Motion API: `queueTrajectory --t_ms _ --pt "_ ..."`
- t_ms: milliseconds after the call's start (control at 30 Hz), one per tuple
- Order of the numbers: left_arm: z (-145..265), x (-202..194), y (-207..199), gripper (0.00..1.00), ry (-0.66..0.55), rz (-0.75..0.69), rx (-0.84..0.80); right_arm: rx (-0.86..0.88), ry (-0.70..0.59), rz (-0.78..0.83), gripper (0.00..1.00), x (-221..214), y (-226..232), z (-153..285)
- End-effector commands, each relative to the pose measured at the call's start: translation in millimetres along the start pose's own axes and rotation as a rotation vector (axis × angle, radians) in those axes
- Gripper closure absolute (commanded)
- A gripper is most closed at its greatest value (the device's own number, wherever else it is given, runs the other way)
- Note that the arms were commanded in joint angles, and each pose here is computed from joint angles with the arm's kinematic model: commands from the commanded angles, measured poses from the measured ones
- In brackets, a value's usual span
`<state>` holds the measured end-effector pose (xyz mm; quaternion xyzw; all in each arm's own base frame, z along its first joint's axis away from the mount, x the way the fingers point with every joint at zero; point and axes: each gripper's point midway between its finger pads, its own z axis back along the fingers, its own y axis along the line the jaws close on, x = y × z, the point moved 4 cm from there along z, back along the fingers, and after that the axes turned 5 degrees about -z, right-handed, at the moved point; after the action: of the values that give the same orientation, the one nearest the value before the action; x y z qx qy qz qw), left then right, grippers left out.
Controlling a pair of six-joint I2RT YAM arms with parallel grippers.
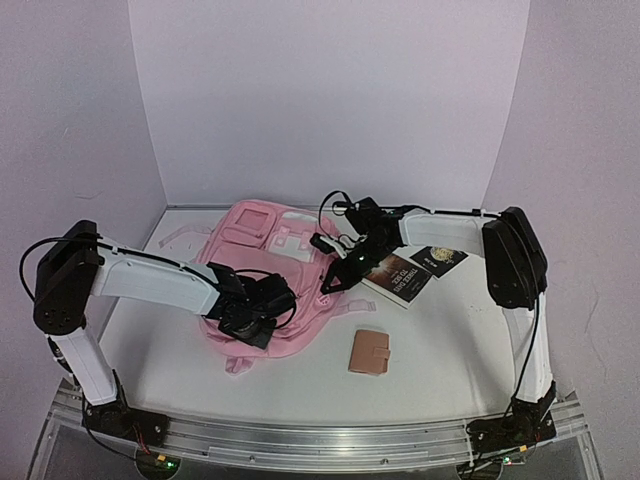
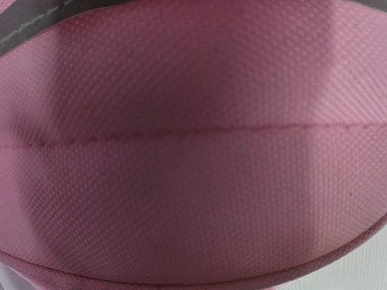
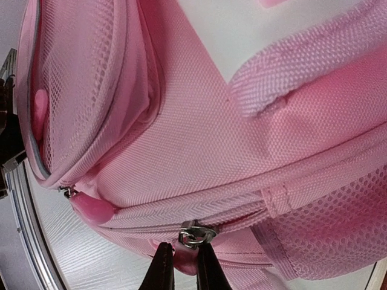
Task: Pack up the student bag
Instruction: Adjust the student bag at the center of the board, then unzip the student bag at the center of the board.
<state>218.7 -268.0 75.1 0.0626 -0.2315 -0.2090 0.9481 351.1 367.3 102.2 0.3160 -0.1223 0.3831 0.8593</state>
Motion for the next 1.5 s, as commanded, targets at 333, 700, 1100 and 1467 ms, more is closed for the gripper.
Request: queueTrajectory --t_ms 333,700,1100,1467 --pt "4 32 2 1.00 -0.121 0.173 -0.011 0.044 0.016 -0.108 1.00 5 7 10" --pt "4 29 9 1.00 -0.107 0.195 0.036 0.162 0.063 -0.124 1.00 -8 34 37" --pt "-3 36 9 1.00 -0.115 0.316 0.044 0.432 0.105 -0.407 1.00 -26 62 -6" --pt "-1 40 16 1.00 -0.138 0.410 -0.020 0.441 0.012 -0.428 1.00 -36 91 -39"
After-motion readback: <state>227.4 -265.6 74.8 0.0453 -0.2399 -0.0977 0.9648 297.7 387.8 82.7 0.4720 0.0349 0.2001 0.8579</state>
